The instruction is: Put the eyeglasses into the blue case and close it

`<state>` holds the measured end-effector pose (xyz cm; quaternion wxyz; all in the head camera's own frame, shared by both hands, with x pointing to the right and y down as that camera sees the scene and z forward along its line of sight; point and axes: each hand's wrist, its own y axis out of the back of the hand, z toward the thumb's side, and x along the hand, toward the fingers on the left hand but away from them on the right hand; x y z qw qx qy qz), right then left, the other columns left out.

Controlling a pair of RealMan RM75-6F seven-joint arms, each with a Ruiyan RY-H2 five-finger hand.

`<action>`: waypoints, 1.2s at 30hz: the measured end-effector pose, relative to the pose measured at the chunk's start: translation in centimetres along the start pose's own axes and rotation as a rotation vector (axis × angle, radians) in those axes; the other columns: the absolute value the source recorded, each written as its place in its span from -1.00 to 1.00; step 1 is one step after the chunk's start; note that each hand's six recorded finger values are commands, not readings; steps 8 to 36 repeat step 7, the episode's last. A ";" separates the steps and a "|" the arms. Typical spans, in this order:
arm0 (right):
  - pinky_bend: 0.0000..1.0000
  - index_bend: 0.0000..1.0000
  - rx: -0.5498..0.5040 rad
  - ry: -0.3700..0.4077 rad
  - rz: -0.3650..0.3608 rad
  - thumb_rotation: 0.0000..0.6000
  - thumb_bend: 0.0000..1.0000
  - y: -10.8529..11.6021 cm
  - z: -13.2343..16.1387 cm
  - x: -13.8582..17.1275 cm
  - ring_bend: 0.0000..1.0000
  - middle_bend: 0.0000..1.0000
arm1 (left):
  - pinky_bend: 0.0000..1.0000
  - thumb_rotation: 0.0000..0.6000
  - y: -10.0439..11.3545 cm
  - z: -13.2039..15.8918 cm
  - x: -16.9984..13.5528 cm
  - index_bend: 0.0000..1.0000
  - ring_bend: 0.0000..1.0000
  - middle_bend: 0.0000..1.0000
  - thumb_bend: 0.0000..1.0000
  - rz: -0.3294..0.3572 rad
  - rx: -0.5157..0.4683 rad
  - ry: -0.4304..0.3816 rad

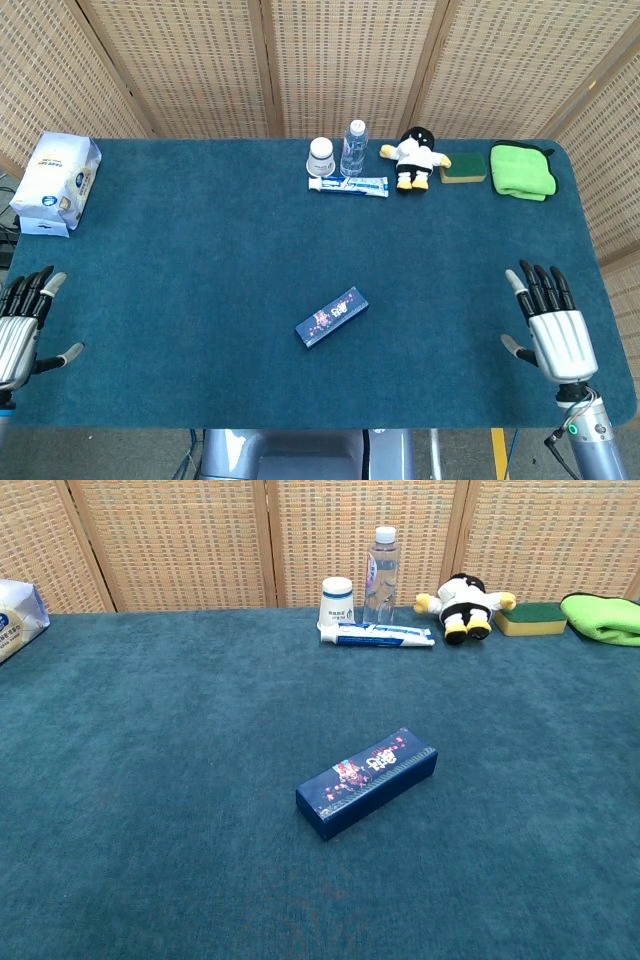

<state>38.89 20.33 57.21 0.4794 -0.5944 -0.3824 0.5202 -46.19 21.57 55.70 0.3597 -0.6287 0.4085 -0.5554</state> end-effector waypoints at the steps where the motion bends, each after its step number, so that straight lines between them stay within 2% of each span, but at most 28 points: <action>1: -1.00 -1.00 0.006 -0.008 -0.001 1.00 -1.00 0.1 -0.2 0.1 -1.00 -1.00 | -1.00 1.00 0.0 0.0 0.0 -1.00 -1.00 -1.00 -1.00 0.000 0.006 -0.001; 7: -1.00 -1.00 0.024 -0.063 -0.005 1.00 -1.00 0.9 -1.1 0.4 -1.00 -1.00 | -1.00 1.00 -0.2 0.0 -0.2 -1.00 -1.00 -1.00 -1.00 0.006 0.032 0.002; 36: -1.00 -1.00 0.024 -0.063 -0.005 1.00 -1.00 0.9 -1.1 0.4 -1.00 -1.00 | -1.00 1.00 -0.2 0.0 -0.2 -1.00 -1.00 -1.00 -1.00 0.006 0.032 0.002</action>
